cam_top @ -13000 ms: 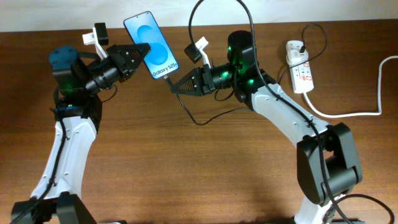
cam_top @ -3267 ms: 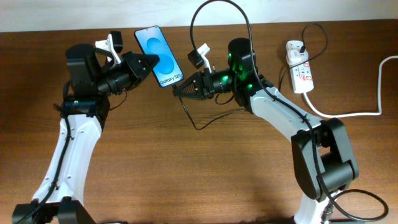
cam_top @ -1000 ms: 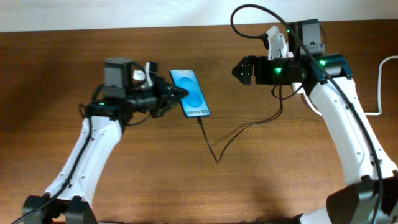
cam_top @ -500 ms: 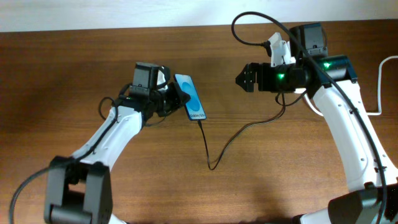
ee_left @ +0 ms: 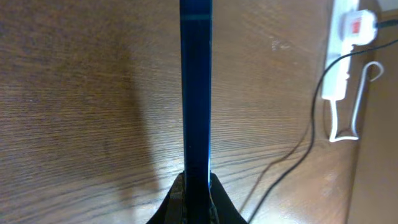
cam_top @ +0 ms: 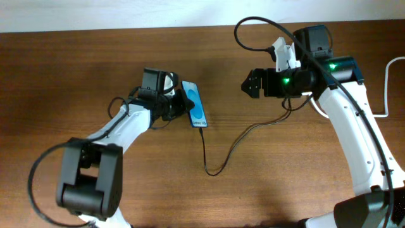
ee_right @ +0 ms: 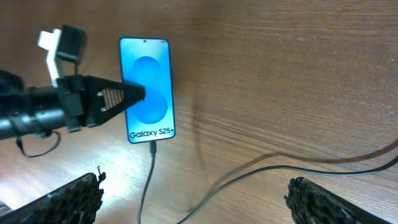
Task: Plug charger to phone and switch on socket
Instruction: 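Lower the phone with the left gripper toward the table, right gripper withdrawing, then lay the phone flat on the table with the left gripper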
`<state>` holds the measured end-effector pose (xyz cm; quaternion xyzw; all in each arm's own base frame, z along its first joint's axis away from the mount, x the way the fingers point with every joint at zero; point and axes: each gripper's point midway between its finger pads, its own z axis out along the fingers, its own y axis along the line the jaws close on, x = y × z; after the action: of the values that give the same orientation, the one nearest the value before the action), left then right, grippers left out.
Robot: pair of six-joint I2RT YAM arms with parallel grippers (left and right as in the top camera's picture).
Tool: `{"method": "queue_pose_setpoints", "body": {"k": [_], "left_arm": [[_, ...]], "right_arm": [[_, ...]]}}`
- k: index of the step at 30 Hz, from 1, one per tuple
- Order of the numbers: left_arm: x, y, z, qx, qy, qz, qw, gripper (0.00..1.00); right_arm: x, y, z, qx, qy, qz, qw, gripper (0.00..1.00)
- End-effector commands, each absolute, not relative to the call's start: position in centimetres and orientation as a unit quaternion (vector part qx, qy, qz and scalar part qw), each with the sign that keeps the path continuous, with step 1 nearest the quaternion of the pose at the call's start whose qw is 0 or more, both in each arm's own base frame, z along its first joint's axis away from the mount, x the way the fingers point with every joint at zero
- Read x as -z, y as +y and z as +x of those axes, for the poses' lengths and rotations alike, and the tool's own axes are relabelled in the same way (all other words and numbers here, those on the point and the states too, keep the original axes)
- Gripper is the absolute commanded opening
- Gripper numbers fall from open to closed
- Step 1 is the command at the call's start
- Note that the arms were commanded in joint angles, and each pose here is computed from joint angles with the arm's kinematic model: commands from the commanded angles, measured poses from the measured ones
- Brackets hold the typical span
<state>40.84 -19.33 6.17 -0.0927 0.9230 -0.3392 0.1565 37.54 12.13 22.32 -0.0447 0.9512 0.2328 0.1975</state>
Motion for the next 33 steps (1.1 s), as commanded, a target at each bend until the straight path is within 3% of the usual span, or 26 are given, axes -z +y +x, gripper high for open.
{"method": "queue_pose_setpoints", "body": {"k": [1, 11, 22, 33], "left_arm": [[-3.9, -19.4, 40.4, 0.337, 0.928, -0.085, 0.134, 0.00], [-1.7, -18.6, 39.8, 0.348, 0.927, -0.106, 0.093, 0.04], [-1.1, -17.7, 40.1, 0.326, 0.933, -0.116, 0.100, 0.13], [0.5, -16.7, 39.2, 0.298, 0.941, -0.127, 0.096, 0.14]], "right_arm": [[-23.7, 12.0, 37.4, -0.226, 0.948, -0.055, 0.217, 0.98], [-23.6, 12.0, 37.2, -0.225, 0.949, -0.054, 0.212, 0.98], [-23.5, 12.0, 37.1, -0.225, 0.950, -0.054, 0.210, 0.98], [-23.5, 12.0, 37.1, -0.225, 0.950, -0.054, 0.210, 0.98]]}}
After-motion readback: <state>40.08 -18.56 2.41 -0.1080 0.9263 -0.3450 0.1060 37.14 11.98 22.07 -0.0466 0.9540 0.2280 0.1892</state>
